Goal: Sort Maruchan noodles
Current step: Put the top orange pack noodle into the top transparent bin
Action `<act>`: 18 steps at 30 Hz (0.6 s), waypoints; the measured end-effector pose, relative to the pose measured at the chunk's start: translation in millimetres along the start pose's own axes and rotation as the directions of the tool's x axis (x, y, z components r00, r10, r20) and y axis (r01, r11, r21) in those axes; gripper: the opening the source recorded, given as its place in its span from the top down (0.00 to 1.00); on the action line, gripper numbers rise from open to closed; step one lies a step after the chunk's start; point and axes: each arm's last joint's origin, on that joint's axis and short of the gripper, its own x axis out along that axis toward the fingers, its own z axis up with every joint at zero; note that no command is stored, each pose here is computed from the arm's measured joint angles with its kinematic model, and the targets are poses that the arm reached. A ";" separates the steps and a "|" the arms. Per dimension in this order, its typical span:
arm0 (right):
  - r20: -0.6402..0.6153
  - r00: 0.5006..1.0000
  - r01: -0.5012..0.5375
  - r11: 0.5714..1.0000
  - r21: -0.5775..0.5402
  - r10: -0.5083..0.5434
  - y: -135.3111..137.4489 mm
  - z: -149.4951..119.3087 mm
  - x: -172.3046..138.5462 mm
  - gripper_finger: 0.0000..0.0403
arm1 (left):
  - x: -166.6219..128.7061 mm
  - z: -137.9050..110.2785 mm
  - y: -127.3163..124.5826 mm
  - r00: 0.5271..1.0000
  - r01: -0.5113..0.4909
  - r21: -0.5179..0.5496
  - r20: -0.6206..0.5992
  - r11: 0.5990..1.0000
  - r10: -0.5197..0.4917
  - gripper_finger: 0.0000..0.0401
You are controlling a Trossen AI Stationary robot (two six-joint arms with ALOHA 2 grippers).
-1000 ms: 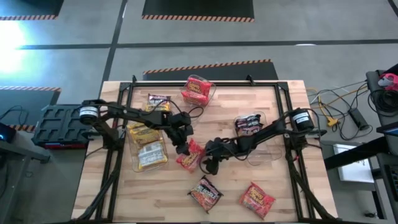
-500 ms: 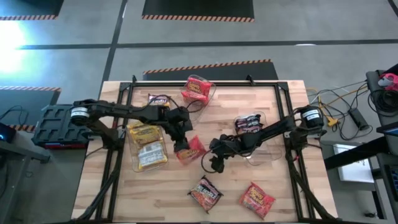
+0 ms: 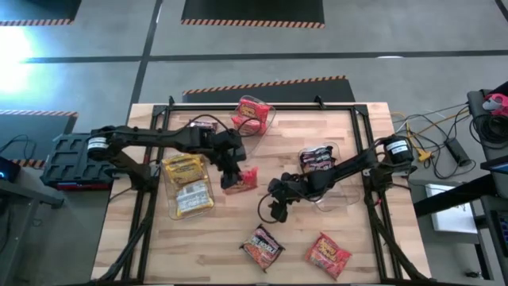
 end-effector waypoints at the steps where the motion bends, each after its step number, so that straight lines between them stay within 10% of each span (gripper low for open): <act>1: 0.000 1.000 0.000 1.000 0.000 0.000 0.0 0.0 0.0 0.48 | 0.3 -0.5 1.3 1.000 -0.008 -0.003 -0.001 1.000 0.008 0.75; 18: -0.036 0.999 0.022 1.000 -0.013 -0.022 -2.2 -3.5 -0.1 0.48 | -35.3 31.1 17.5 0.990 -0.086 0.114 0.124 0.990 0.072 0.76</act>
